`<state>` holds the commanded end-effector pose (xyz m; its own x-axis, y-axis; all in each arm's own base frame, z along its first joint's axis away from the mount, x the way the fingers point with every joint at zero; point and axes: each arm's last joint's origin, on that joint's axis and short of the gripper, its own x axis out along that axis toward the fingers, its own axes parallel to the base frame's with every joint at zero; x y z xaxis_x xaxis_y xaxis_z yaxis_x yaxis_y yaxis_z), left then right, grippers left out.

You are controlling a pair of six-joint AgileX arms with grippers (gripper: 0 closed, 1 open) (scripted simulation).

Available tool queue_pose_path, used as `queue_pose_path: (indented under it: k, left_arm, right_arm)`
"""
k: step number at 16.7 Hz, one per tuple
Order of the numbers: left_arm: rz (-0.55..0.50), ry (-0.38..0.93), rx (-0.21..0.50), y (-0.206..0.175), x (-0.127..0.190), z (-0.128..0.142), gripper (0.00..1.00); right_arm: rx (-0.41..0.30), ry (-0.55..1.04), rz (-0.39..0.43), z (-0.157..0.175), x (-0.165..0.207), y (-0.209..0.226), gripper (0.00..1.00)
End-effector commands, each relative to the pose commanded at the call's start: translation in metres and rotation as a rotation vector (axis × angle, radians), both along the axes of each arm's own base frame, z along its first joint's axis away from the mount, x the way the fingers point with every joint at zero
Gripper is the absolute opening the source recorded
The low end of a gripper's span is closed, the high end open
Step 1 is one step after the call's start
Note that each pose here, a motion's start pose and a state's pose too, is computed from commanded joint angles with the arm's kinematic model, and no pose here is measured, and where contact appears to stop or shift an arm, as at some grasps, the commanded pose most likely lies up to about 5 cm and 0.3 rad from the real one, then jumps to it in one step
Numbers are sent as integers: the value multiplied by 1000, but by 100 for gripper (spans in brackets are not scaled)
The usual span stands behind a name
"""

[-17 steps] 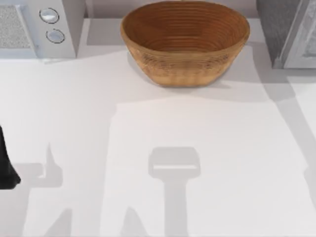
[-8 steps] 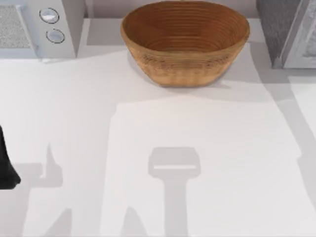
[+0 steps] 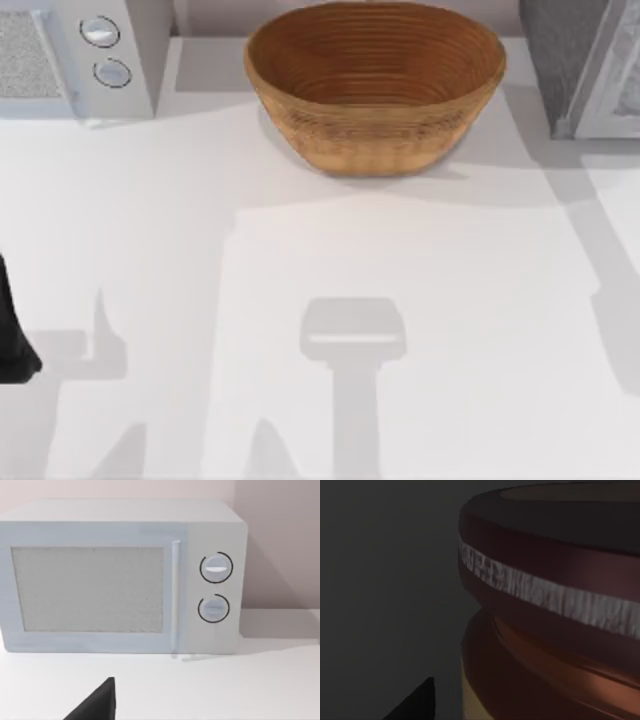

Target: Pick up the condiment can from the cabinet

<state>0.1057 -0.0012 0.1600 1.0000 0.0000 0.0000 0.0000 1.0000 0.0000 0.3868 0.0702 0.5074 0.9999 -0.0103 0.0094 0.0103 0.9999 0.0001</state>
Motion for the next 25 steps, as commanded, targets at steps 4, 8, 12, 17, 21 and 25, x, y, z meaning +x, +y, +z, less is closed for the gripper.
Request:
queue_pose_path:
  k: [4, 8, 12, 17, 21, 25]
  left_arm:
    - [0, 0, 0, 0, 0, 0, 100]
    - [0, 0, 0, 0, 0, 0, 100]
    - [0, 0, 0, 0, 0, 0, 100]
    - [0, 0, 0, 0, 0, 0, 100]
    - [0, 0, 0, 0, 0, 0, 100]
    - [0, 0, 0, 0, 0, 0, 100]
  right_arm:
    - [0, 0, 0, 0, 0, 0, 77]
    - [0, 0, 0, 0, 0, 0, 47]
    - [0, 0, 0, 0, 0, 0, 17]
    - [0, 0, 0, 0, 0, 0, 0]
    - [0, 0, 0, 0, 0, 0, 0]
    - [-1, 10, 8, 1, -6, 5, 0]
